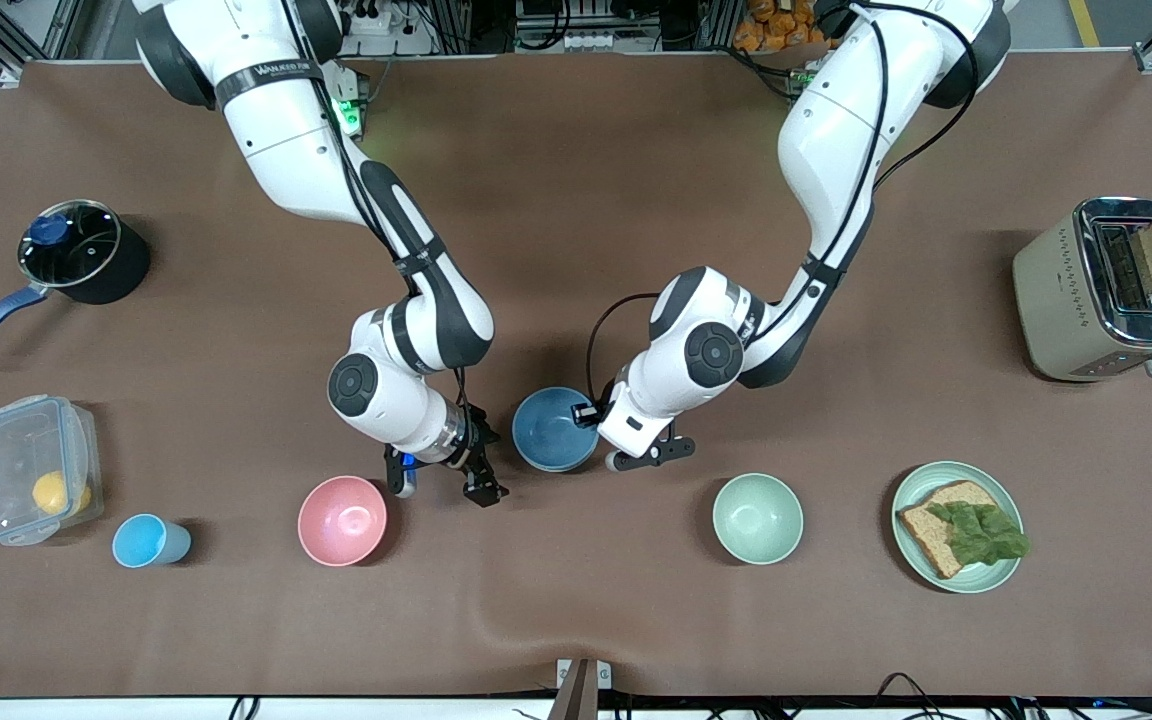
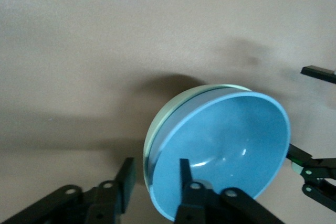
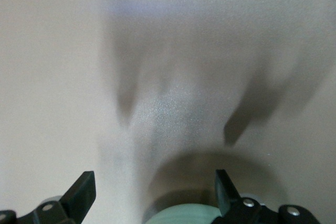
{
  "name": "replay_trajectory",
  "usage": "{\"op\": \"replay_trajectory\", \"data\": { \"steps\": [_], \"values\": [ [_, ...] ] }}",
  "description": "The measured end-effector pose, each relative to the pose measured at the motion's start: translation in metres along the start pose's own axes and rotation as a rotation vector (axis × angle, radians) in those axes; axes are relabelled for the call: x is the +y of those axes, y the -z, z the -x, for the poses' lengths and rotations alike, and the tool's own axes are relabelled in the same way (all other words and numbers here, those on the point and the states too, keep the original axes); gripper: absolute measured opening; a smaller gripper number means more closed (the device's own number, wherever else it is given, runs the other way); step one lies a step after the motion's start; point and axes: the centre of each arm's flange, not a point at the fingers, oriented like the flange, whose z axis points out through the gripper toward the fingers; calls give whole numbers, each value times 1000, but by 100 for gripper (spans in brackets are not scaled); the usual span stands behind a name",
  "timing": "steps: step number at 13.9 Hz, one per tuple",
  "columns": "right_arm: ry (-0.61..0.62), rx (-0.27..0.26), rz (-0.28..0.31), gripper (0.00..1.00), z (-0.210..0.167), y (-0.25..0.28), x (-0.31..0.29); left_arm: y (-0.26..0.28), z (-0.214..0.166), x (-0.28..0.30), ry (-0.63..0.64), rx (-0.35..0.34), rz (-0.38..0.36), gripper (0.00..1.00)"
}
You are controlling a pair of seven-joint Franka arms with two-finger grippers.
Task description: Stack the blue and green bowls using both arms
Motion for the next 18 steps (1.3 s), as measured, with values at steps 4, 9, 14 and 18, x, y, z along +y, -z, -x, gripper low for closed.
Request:
{"op": "replay_trajectory", "data": {
  "steps": [4,9,14,18],
  "values": [
    [1,-12,53,100,-6,15,-8,46,-3,19,-17,35,36,87],
    [145,-52,149,100,-37,100,-33,198,-8,19,-16,38,7,100],
    [321,-173,247,100,-135,230,-26,358,-8,-43,-13,95,-165,100],
    [547,-280,249,100,-212,328,5,433,19,-66,-58,159,-279,100]
  ]
}}
